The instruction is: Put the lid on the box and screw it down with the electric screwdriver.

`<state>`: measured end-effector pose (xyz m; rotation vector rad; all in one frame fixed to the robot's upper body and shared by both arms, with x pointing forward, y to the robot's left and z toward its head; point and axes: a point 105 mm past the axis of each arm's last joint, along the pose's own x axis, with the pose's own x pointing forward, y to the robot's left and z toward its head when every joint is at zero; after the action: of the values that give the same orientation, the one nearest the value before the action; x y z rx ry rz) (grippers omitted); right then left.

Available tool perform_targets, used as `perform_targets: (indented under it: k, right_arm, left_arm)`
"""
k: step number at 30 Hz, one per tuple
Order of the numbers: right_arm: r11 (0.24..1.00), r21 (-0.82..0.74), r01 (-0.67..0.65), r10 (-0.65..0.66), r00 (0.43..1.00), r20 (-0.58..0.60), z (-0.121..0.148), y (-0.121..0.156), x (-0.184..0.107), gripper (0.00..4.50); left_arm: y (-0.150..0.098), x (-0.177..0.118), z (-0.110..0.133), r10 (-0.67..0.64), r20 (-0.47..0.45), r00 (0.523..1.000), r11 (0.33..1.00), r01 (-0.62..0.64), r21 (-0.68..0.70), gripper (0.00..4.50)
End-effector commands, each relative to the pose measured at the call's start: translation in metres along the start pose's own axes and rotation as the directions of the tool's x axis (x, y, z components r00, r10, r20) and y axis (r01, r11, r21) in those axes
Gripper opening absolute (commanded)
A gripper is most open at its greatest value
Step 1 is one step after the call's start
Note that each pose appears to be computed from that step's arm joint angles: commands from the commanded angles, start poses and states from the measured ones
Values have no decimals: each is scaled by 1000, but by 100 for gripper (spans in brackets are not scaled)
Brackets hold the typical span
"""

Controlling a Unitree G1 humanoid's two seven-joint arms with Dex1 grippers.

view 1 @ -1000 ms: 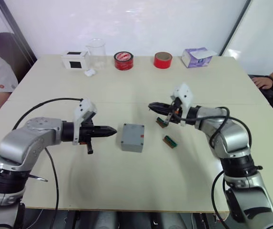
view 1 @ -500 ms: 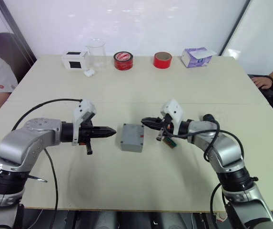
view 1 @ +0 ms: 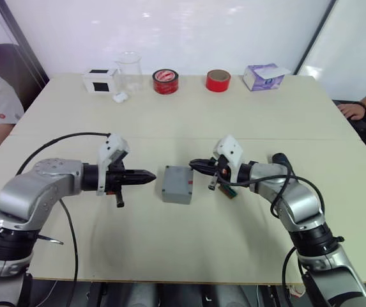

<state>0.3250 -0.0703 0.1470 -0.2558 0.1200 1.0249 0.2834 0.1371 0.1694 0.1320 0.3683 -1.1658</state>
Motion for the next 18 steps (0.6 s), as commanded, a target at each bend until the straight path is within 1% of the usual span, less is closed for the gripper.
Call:
perform_targets:
  k: [1, 18]
  right_arm:
    - [1000, -25, 7, -7, 1000, 22, 9, -3, -3, 10]
    - [1000, -18, -1, 1, 1000, 22, 10, -3, -5, 10]
  left_arm:
    - [-4, -1, 7, -13, 14, 1000, 999, 12, 34, 0]
    - [-4, 0, 7, -15, 13, 1000, 999, 15, 38, 0]
